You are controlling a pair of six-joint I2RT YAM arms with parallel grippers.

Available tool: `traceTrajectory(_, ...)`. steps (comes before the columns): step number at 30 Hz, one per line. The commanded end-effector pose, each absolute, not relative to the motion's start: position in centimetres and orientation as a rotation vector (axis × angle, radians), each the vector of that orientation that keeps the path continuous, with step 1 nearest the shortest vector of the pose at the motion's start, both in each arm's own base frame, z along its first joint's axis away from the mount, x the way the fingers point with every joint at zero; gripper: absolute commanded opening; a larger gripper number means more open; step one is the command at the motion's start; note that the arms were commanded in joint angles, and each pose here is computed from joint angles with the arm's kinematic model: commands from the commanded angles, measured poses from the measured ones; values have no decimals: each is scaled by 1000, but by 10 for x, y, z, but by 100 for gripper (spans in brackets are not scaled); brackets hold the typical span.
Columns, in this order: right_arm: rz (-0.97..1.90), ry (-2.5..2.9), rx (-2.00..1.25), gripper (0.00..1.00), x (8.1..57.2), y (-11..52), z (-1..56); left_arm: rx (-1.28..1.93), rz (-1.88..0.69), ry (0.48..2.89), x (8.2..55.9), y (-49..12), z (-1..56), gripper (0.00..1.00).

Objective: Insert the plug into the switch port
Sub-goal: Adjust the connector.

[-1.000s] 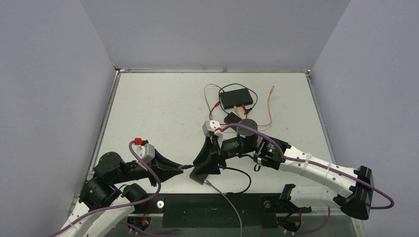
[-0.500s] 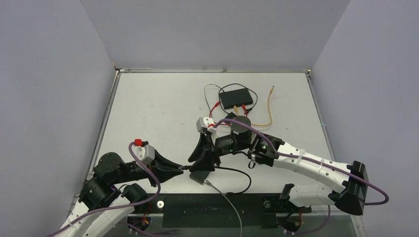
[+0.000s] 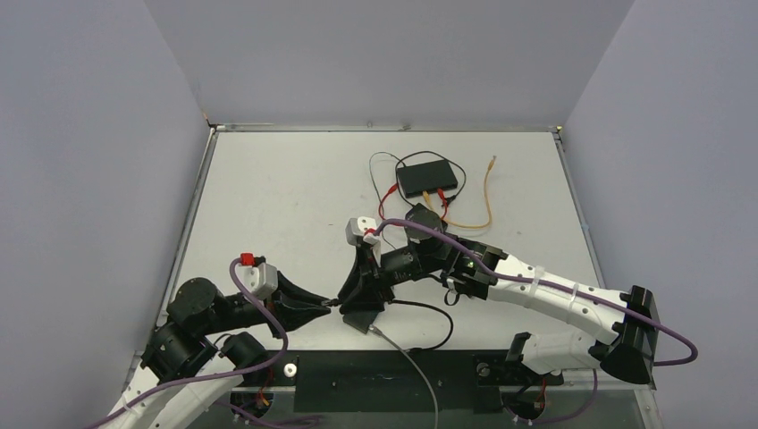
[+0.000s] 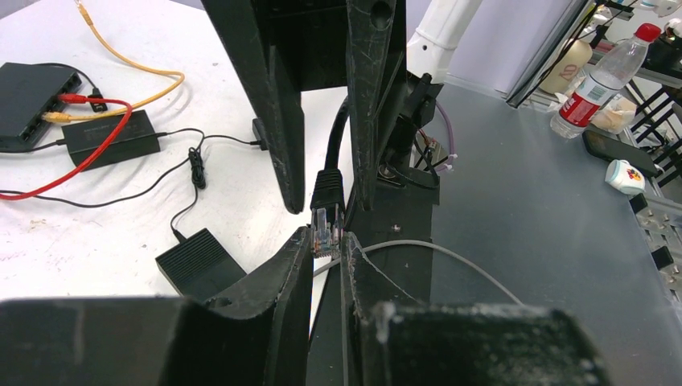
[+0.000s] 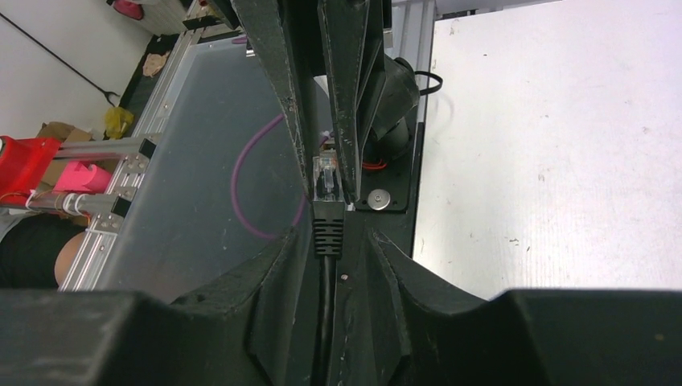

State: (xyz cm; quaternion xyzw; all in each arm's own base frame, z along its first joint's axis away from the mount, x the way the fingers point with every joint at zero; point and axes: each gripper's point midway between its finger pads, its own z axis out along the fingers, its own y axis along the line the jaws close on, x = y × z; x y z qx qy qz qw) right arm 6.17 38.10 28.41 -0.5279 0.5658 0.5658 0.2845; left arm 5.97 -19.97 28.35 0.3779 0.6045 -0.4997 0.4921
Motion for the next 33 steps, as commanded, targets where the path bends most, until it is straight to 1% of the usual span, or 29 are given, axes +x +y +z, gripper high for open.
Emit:
traceTrajectory(1, 1503, 1421, -1423, 30, 61, 385, 305, 918, -1185, 1399, 61, -198, 296, 0)
traceTrajectory(4, 1504, 1419, -1424, 27, 60, 385, 305, 919, -1186, 1398, 60, -198, 296, 0)
traceTrajectory(11, 1504, 1401, -1417, 31, 60, 385, 310, 921, -1189, 1397, 60, -198, 296, 0)
traceTrajectory(33, 1516, 1376, -1369, 30, 63, 388, 320, 922, -1196, 1400, 59, -198, 294, 0)
